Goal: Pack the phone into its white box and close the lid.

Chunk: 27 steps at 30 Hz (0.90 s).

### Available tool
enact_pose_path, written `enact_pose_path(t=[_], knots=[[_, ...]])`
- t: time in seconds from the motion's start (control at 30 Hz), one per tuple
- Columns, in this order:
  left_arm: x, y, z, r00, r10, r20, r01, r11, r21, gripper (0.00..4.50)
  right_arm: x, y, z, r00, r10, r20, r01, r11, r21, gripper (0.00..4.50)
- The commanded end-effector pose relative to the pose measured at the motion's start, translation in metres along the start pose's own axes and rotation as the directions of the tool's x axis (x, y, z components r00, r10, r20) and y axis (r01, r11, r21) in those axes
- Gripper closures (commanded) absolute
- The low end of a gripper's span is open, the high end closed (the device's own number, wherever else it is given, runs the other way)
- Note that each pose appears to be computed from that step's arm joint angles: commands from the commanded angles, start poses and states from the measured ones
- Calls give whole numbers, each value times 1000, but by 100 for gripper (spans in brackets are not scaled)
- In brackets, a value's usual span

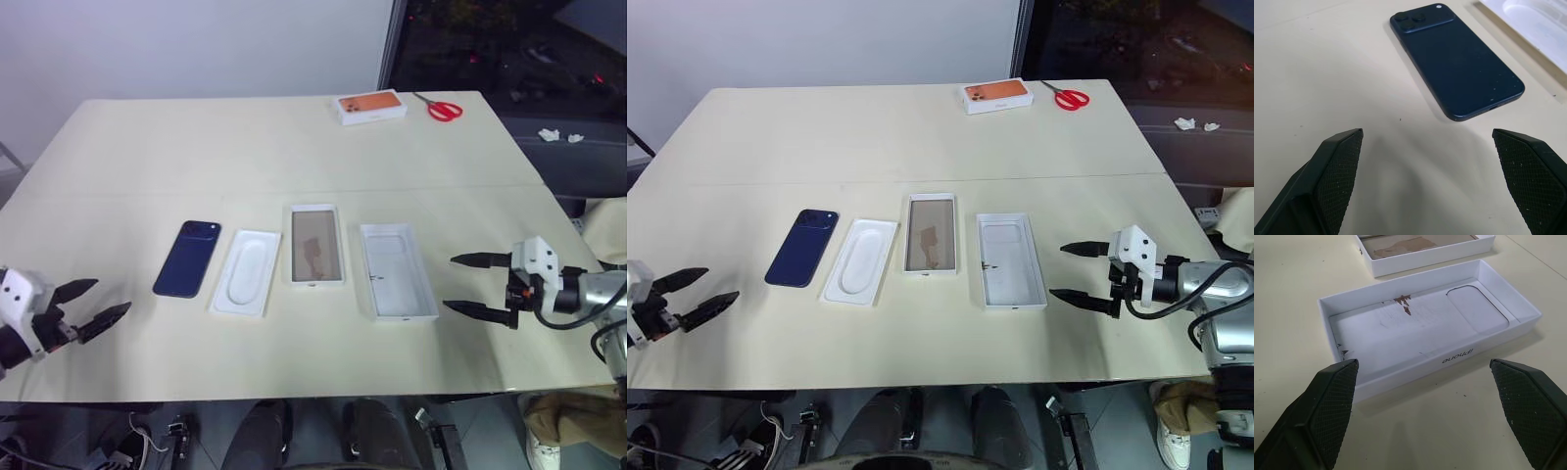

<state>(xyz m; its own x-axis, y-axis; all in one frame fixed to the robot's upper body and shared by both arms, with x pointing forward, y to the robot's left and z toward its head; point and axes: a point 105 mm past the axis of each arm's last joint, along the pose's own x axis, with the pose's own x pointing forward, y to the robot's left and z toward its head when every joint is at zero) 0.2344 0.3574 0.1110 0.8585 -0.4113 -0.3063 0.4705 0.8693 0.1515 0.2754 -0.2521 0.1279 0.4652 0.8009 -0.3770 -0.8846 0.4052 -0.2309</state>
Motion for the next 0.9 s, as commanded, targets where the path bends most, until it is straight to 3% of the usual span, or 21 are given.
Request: enact_pose_path(t=[0.03, 0.63, 0.73, 0.9], knots=[[-6, 9, 12, 999, 33, 24, -34, 998, 50, 6, -3, -6, 12, 999, -24, 29, 25, 999, -46, 0], [14, -7, 37, 997, -22, 78, 22, 1000, 7, 6, 6, -7, 22, 999, -8, 43, 12, 997, -75, 0], [21, -13, 38, 997, -49, 61, 51, 998, -29, 6, 11, -5, 26, 999, 6, 47, -1, 995, -96, 0], [52, -34, 56, 987, -131, 97, 149, 966, -212, 6, 29, -10, 48, 996, 12, 88, 0, 990, -138, 0]])
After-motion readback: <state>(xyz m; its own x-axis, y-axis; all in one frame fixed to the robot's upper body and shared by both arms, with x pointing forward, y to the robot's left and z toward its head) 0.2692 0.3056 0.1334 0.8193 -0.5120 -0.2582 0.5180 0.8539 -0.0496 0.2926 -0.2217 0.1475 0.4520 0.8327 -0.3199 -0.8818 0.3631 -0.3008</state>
